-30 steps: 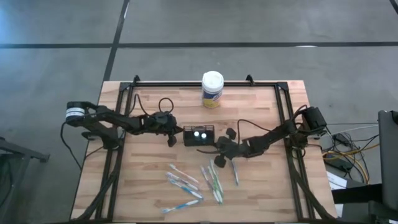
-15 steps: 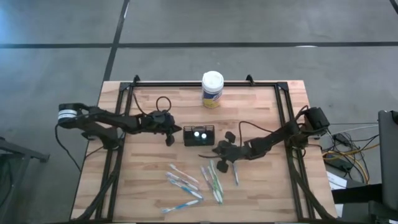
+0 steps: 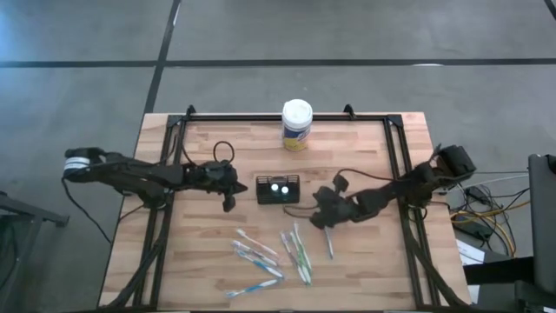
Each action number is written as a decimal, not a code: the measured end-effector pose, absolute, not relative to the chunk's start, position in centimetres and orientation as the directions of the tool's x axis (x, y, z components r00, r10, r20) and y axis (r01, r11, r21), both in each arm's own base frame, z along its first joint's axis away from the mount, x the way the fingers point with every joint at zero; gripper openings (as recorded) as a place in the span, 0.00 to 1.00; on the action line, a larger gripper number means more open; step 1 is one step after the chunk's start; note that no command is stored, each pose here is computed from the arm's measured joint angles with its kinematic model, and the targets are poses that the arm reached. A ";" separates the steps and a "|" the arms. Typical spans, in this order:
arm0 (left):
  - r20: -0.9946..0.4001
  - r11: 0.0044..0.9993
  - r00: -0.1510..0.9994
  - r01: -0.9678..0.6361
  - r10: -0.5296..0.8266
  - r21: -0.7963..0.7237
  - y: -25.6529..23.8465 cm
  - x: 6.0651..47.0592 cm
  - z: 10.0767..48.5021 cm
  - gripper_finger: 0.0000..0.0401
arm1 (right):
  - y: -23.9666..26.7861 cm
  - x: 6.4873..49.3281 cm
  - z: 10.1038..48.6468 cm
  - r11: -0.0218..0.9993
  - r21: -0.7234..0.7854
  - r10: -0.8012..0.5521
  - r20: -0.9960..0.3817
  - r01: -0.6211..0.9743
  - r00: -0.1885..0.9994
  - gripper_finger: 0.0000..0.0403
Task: Pick & Place toothbrushing station
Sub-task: Adjust the black wire organizer, then put the top right blue toothbrush into the black wire organizer
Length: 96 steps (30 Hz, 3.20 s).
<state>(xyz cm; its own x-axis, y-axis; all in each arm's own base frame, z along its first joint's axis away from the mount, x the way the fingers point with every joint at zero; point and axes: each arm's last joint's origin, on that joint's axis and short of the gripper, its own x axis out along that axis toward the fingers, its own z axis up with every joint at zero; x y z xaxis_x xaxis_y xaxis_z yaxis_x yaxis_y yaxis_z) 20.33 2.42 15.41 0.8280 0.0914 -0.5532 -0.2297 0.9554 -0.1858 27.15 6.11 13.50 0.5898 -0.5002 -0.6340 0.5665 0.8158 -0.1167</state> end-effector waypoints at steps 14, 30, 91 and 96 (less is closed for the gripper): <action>-0.556 0.955 0.826 -0.231 0.091 -0.186 2.5 21.2 15.4 0.00 | 4.3 28.8 13.8 0.872 -0.101 -0.432 -0.619 0.480 0.656 0.02; -0.570 0.964 0.816 -0.216 0.093 -0.152 2.8 23.1 15.4 0.00 | 4.6 29.5 14.3 0.899 -0.041 -0.376 -0.579 0.435 0.723 0.02; -0.633 0.956 0.760 -0.274 0.148 -0.105 3.1 22.5 17.0 0.00 | 5.3 28.9 14.4 0.910 -0.021 -0.337 -0.621 0.415 0.708 0.02; -0.576 0.972 0.798 -0.234 0.179 -0.021 2.3 20.2 19.9 0.00 | 6.3 28.0 18.6 0.946 -0.020 -0.275 -0.575 0.322 0.771 0.02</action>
